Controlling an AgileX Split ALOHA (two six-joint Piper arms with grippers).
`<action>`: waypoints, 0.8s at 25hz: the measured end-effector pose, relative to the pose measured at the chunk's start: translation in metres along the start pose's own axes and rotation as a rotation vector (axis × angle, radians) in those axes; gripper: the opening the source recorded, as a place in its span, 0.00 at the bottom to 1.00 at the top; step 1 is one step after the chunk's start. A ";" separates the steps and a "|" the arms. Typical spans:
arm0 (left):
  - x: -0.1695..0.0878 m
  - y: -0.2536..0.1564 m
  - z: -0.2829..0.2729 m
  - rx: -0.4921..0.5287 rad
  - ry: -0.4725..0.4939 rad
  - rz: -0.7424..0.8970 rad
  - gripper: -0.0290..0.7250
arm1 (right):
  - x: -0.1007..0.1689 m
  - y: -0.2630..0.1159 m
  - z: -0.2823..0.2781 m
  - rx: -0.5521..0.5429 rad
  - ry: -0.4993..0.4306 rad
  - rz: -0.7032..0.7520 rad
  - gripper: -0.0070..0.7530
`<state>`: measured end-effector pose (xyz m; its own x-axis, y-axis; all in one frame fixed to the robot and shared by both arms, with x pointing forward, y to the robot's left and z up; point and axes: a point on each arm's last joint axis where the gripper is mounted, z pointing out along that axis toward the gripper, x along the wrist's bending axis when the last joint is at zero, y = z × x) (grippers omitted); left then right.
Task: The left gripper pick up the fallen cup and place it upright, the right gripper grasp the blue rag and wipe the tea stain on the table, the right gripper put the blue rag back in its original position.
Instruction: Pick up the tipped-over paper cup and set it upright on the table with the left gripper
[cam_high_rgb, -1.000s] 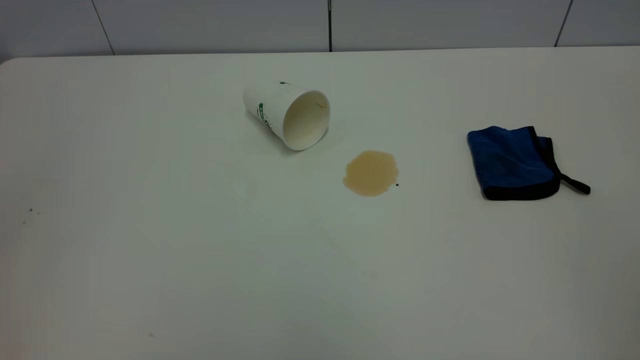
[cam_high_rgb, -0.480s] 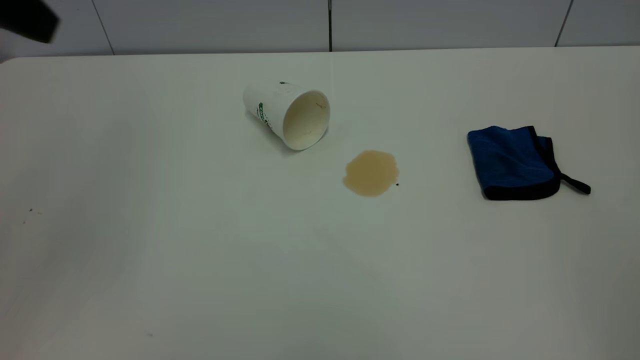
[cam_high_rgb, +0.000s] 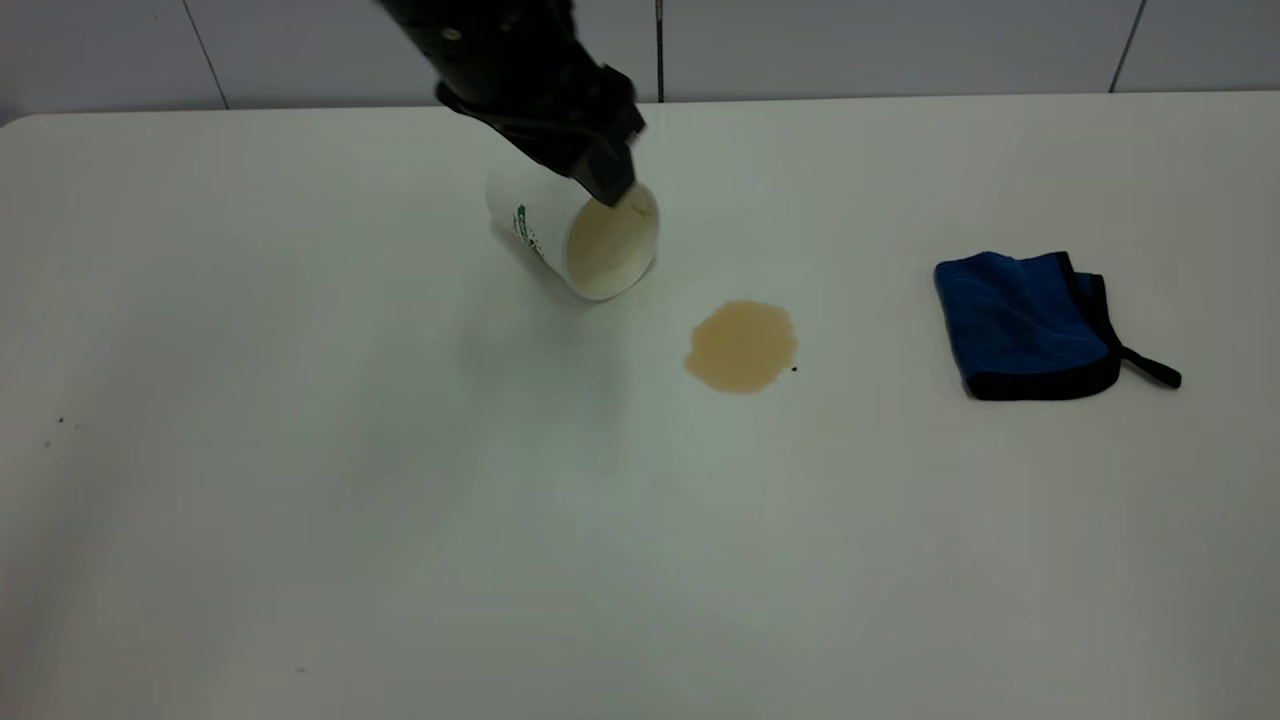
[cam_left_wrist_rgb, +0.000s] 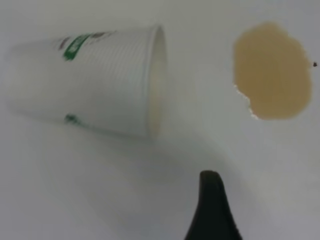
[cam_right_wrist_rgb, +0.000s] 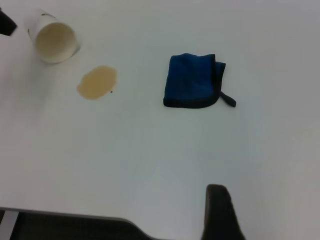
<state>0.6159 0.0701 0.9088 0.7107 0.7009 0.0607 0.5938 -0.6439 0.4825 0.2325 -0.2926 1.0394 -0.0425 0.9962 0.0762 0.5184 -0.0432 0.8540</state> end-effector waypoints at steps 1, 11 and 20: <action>-0.006 0.004 0.013 0.022 -0.008 0.018 0.81 | 0.000 0.000 0.000 0.000 0.000 0.000 0.70; -0.017 0.046 0.062 0.152 0.368 0.169 0.81 | 0.000 0.000 0.000 0.000 0.000 0.000 0.70; -0.018 0.034 0.095 0.104 0.579 0.116 0.81 | 0.000 0.000 0.000 0.000 0.000 0.000 0.70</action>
<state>0.6595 0.0063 0.8409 0.4695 0.6584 0.5883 0.5792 -0.7326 0.3576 0.2325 -0.2926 1.0394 -0.0425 0.9962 0.0762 0.5184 -0.0432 0.8540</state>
